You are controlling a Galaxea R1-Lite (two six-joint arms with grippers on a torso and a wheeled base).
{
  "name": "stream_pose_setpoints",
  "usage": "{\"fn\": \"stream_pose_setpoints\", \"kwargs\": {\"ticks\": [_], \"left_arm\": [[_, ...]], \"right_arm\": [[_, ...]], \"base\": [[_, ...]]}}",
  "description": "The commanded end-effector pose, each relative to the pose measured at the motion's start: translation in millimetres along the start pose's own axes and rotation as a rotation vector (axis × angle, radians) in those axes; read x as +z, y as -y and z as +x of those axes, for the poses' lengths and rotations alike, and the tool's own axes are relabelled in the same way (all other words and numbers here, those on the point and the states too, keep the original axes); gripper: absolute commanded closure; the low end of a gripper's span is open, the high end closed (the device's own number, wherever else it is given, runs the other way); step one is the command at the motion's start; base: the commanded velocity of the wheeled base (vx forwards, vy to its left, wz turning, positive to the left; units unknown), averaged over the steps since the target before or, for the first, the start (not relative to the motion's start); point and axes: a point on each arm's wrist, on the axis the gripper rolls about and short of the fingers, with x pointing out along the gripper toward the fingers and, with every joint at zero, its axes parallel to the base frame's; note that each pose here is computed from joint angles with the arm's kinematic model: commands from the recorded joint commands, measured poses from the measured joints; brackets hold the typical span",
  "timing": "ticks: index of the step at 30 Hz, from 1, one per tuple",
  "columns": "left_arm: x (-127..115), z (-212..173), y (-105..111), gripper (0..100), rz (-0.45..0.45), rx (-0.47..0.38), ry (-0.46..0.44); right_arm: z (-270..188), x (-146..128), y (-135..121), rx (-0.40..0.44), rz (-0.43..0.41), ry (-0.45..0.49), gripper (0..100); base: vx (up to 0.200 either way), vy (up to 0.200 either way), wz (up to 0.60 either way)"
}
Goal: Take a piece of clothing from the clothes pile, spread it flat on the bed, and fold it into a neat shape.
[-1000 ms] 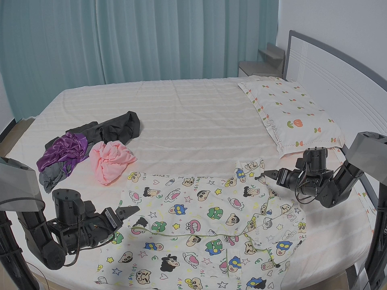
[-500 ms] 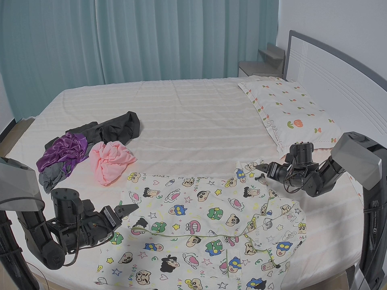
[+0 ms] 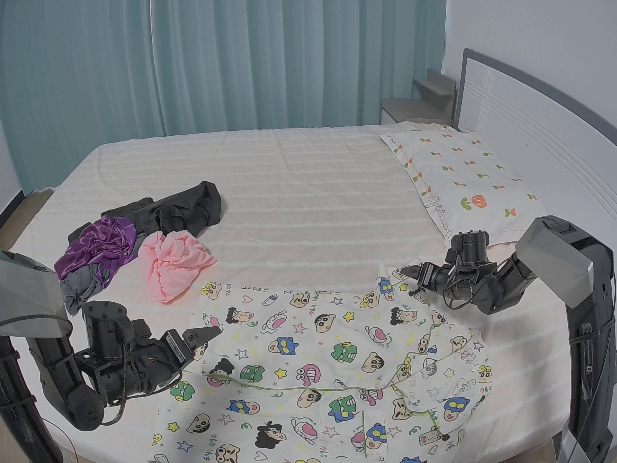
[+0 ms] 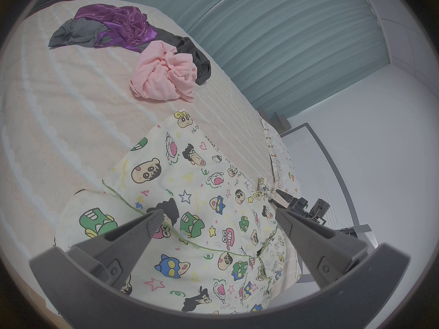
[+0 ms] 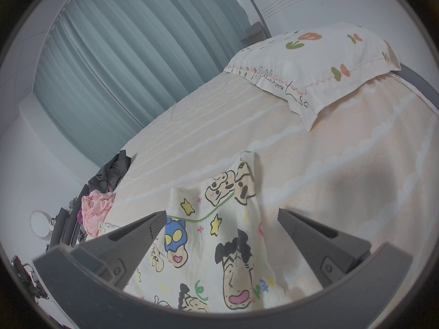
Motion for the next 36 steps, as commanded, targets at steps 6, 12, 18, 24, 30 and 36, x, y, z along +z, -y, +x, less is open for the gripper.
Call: {"fn": "stream_pose_setpoints", "kwargs": {"ticks": [6, 12, 18, 24, 30, 36], "left_arm": [[-1, 2, -2, 0, -0.004, 0.011, -0.007], [-1, 2, -2, 0, -0.004, 0.011, -0.007], [-1, 2, -2, 0, -0.003, 0.009, -0.006], [-1, 2, -2, 0, -0.003, 0.008, -0.005], [0, 3, -2, 0, -0.002, 0.007, -0.004], [0, 3, -2, 0, -0.002, 0.007, -0.004]], "right_arm": [[9, -8, 0, -0.004, -0.004, -0.025, 100], [8, -2, 3, -0.035, 0.003, 0.014, 100], [9, 10, 8, -0.063, 0.013, 0.061, 100], [10, 20, 15, -0.102, 0.024, 0.111, 100], [18, 21, 21, -0.144, 0.026, 0.142, 100], [17, 24, 16, -0.133, 0.067, 0.158, 100]], "base": [[0.000, 0.000, 0.00], [0.000, 0.000, 0.00], [0.000, 0.000, 0.00], [0.000, 0.000, 0.00], [0.000, 0.000, 0.00], [0.000, 0.000, 0.00]]}}
